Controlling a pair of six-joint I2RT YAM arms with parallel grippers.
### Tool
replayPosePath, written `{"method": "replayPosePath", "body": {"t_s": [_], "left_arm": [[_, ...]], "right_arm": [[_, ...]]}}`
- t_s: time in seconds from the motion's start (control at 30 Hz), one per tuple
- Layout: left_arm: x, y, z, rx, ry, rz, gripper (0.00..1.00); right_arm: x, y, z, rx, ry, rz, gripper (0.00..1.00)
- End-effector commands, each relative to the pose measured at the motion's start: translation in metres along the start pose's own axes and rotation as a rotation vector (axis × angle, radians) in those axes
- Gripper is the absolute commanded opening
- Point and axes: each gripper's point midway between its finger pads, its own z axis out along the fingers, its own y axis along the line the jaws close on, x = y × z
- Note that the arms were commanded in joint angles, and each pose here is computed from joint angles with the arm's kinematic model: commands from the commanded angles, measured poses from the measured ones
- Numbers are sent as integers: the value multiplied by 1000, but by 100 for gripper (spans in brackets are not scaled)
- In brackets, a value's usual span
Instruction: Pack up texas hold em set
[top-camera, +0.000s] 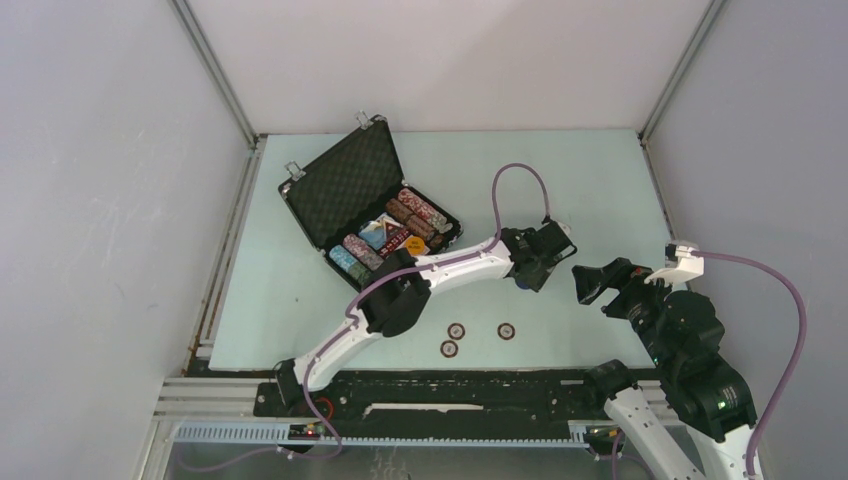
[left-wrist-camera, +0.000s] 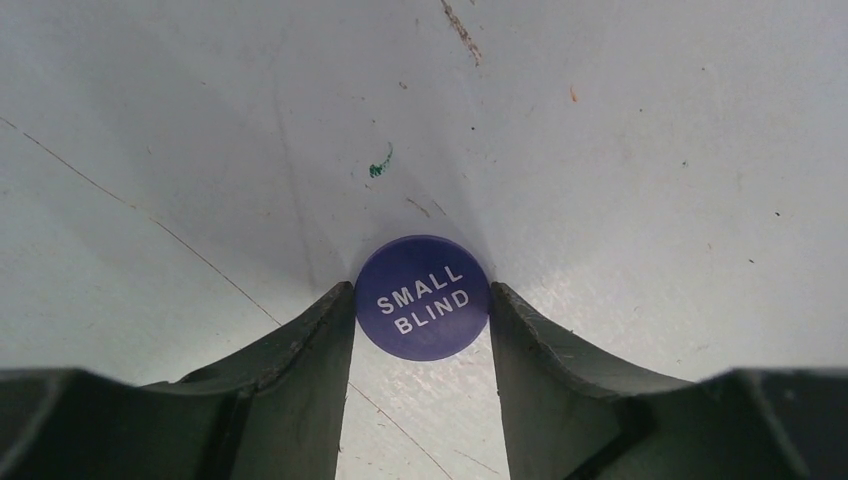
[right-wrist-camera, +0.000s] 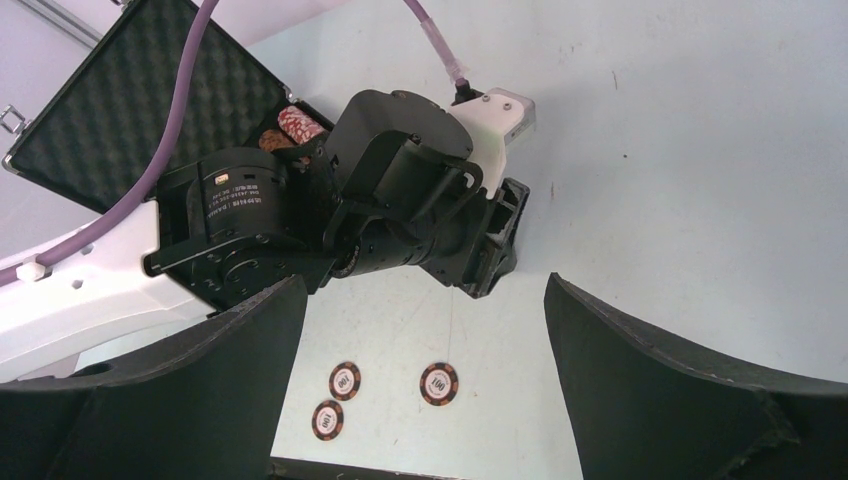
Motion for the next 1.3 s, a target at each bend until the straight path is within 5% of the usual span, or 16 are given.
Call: {"method": "replayPosePath", "body": {"t_s": [0.0,0.67,1.27], "left_arm": [[23,8,-4,-33,68,26,58],[22,8,8,-11,60,51,70],[32,18,9,-41,89,73,51]], "right_arm": [[-4,5,1,-23,-18,-3,99],[-4,5,1,-25,-16,-4,99],[-4,5,1,-24,-16,-4,99]]}}
